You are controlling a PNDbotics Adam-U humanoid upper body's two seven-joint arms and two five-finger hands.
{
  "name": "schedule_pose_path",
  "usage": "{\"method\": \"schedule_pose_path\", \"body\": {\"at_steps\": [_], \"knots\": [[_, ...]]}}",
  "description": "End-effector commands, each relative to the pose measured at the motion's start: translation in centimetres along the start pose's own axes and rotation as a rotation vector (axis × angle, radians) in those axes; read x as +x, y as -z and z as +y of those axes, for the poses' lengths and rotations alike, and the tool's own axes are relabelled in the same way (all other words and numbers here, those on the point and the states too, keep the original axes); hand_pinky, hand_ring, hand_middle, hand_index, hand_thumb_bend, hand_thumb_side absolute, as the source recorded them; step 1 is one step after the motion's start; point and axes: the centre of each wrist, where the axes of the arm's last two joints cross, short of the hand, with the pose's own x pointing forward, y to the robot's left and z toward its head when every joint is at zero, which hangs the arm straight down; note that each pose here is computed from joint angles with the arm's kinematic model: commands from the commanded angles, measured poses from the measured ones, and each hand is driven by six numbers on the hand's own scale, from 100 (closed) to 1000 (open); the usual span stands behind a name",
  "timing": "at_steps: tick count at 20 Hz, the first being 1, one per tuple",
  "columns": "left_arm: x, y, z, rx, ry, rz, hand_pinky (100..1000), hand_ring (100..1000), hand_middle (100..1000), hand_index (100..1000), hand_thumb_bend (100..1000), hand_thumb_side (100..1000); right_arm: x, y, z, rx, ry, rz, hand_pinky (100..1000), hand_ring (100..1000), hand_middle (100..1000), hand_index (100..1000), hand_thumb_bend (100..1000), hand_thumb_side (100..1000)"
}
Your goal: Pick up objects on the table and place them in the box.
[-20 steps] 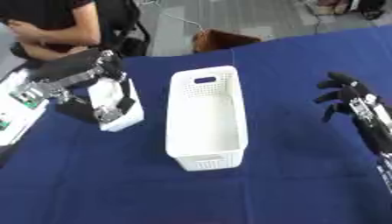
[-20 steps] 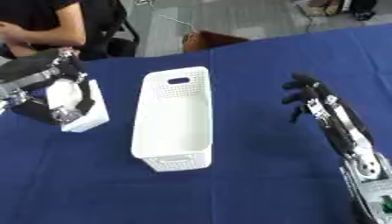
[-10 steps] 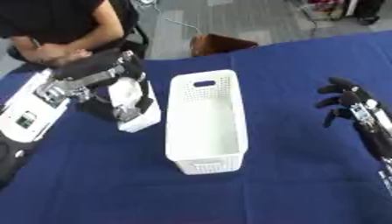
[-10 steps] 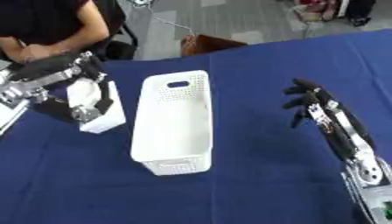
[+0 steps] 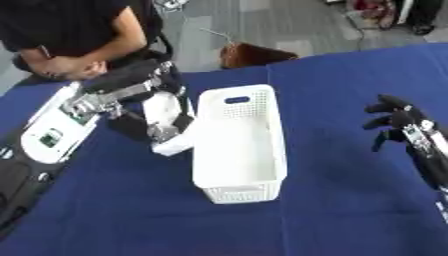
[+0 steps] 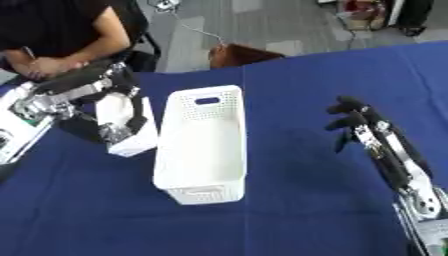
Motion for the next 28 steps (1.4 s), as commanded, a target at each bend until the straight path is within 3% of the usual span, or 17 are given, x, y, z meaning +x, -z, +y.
{"method": "schedule_pose_path", "body": {"at_steps": [1, 28], "knots": [[0.5, 0.7, 1.4, -0.141, 0.095, -0.16, 100, 100, 100, 100, 100, 258, 0.7, 0.6, -0.3, 0.005, -0.012, -0.028, 415, 670, 761, 933, 100, 867], [0.2, 1.7, 0.2, -0.172, 0.041, -0.181, 100, 100, 100, 100, 100, 264, 1.8, 2.6, 0.9, 0.069, 0.005, -0.089, 416, 670, 761, 933, 100, 871]]}}
